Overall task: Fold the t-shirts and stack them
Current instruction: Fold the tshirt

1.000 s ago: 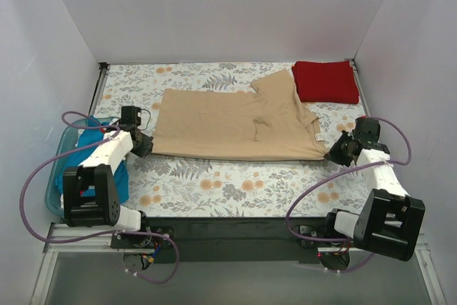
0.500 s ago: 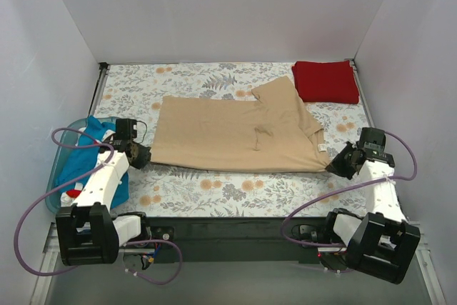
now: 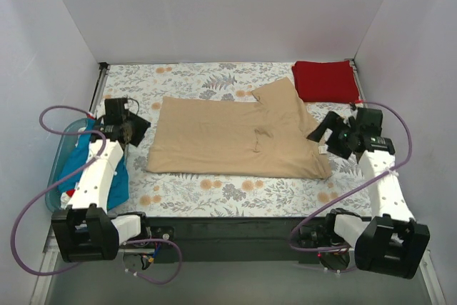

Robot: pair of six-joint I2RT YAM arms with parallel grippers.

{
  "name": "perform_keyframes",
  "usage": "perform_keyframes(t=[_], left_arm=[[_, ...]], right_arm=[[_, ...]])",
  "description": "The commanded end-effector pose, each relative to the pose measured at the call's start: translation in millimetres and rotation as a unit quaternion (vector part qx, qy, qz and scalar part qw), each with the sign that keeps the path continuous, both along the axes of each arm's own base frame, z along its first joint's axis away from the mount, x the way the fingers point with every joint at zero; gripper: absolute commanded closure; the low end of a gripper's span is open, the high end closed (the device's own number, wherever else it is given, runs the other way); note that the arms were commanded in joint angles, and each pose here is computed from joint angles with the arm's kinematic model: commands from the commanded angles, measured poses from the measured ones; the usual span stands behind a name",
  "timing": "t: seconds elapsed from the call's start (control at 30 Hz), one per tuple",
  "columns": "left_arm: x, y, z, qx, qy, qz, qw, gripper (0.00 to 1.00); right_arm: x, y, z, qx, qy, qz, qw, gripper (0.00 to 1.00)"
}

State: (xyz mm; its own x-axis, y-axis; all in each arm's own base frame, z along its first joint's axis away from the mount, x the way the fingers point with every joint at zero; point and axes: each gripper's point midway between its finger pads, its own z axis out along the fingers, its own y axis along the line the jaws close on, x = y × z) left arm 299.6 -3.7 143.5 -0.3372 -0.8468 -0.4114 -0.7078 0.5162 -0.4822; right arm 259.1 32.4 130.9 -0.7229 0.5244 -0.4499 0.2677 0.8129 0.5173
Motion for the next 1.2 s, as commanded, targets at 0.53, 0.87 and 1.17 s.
perform_keyframes(t=[0.53, 0.87, 1.17], left_arm=[[229, -3, -54, 0.092, 0.004, -0.083, 0.992, 0.71], [277, -40, -59, 0.182, 0.001, -0.136, 0.974, 0.72], [266, -19, -73, 0.283, 0.064, -0.072, 0.954, 0.72]], right_arm=[[219, 59, 29, -0.131, -0.134, 0.16, 0.969, 0.03], [235, 73, 16, -0.151, -0.134, 0.173, 0.964, 0.05], [245, 72, 15, -0.16, -0.138, 0.174, 0.962, 0.05]])
